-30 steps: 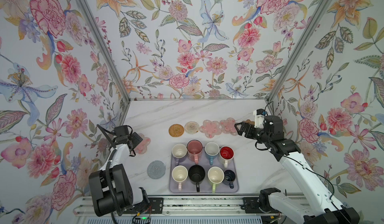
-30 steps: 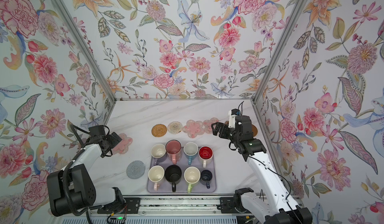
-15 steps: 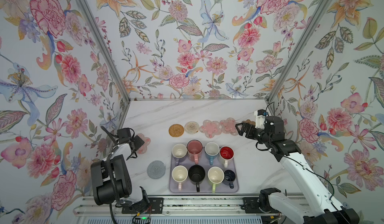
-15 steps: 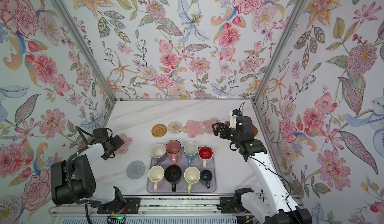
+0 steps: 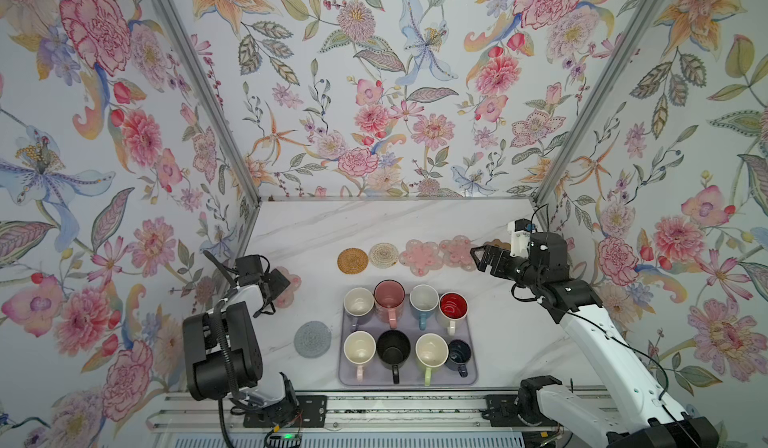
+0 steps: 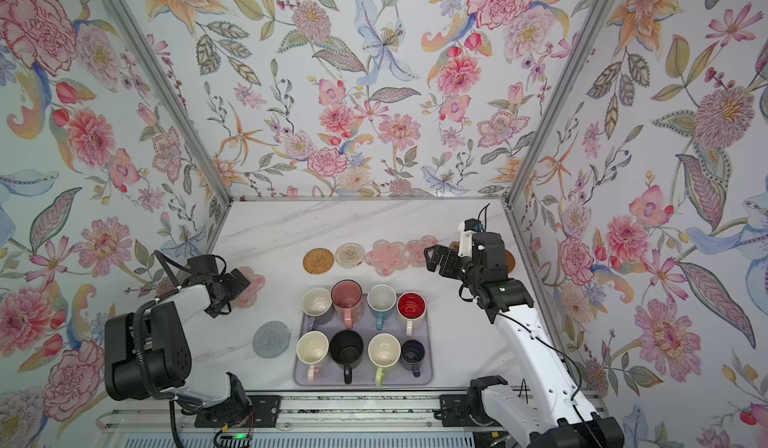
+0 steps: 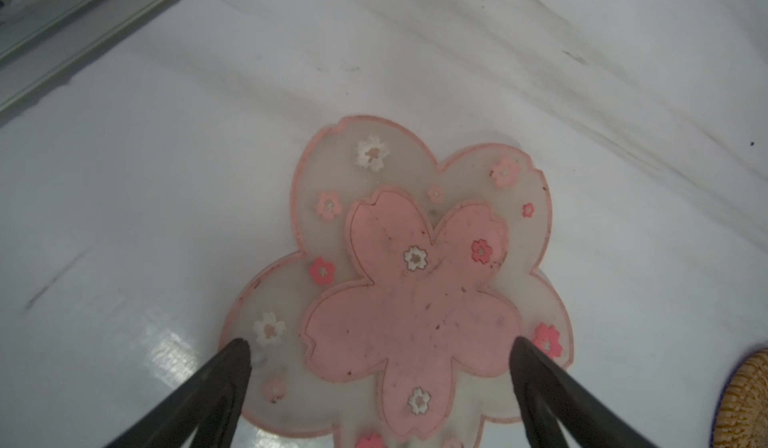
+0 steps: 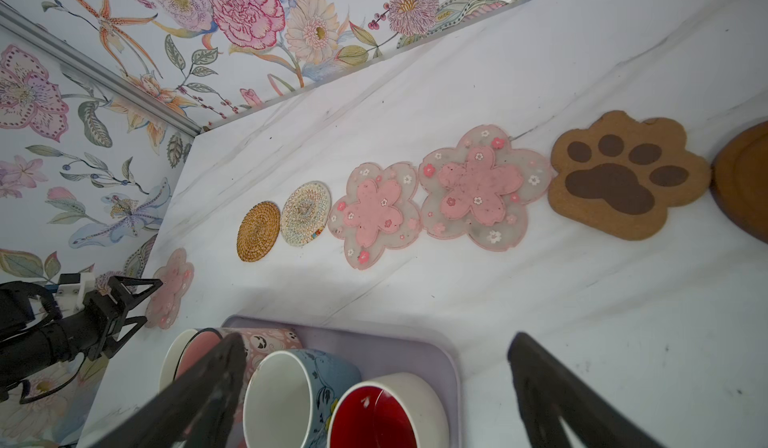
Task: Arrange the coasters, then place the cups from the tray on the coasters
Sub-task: 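Push the pink flower coaster with the left gripper farther from the robot, then slide the pink flower coaster with the left gripper beside the rattan coaster, then lift the left gripper and draw it back toward the robot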
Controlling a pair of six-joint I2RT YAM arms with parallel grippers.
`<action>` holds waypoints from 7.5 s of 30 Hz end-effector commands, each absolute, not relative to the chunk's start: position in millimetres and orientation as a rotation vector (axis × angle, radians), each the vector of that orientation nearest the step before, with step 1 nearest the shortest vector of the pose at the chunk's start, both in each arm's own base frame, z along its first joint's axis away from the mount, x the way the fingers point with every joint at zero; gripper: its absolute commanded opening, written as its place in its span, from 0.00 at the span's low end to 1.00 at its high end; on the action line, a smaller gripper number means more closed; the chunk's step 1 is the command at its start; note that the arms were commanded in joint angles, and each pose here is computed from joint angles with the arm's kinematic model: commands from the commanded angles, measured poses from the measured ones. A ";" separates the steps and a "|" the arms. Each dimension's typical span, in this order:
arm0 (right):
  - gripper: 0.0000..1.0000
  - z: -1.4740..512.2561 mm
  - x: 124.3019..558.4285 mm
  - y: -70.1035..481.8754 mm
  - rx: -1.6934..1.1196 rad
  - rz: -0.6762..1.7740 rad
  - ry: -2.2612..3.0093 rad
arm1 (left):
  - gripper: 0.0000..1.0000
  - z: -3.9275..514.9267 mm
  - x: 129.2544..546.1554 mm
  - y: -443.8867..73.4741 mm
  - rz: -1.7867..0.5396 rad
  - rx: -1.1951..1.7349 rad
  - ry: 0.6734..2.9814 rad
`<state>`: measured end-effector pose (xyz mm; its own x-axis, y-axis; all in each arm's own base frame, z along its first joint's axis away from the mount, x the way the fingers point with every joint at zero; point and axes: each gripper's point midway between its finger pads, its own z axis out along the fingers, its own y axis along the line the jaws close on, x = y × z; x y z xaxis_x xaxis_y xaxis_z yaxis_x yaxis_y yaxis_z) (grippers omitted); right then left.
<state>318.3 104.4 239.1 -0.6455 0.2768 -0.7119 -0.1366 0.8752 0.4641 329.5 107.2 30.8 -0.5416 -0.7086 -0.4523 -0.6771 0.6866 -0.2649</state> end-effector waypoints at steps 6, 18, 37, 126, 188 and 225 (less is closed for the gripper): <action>0.99 240.6 318.4 102.8 0.103 0.620 2.183 | 0.99 24.1 346.3 94.3 -0.122 -1.032 2.397; 0.99 241.3 318.4 102.4 0.109 0.623 2.182 | 0.99 34.1 375.9 70.1 -0.141 -0.939 2.414; 0.99 243.6 316.5 102.5 0.111 0.632 2.175 | 0.99 68.0 389.9 49.4 -0.112 -0.823 2.405; 0.99 251.7 319.1 104.4 0.137 0.667 2.162 | 0.99 56.2 414.6 26.7 -0.165 -0.653 2.490; 0.99 258.9 317.9 101.4 0.154 0.664 2.155 | 0.99 34.5 491.9 21.1 -0.207 -0.593 2.523; 0.99 245.4 325.9 98.7 0.132 0.626 2.189 | 0.99 132.2 247.6 -27.3 -0.165 -0.709 2.408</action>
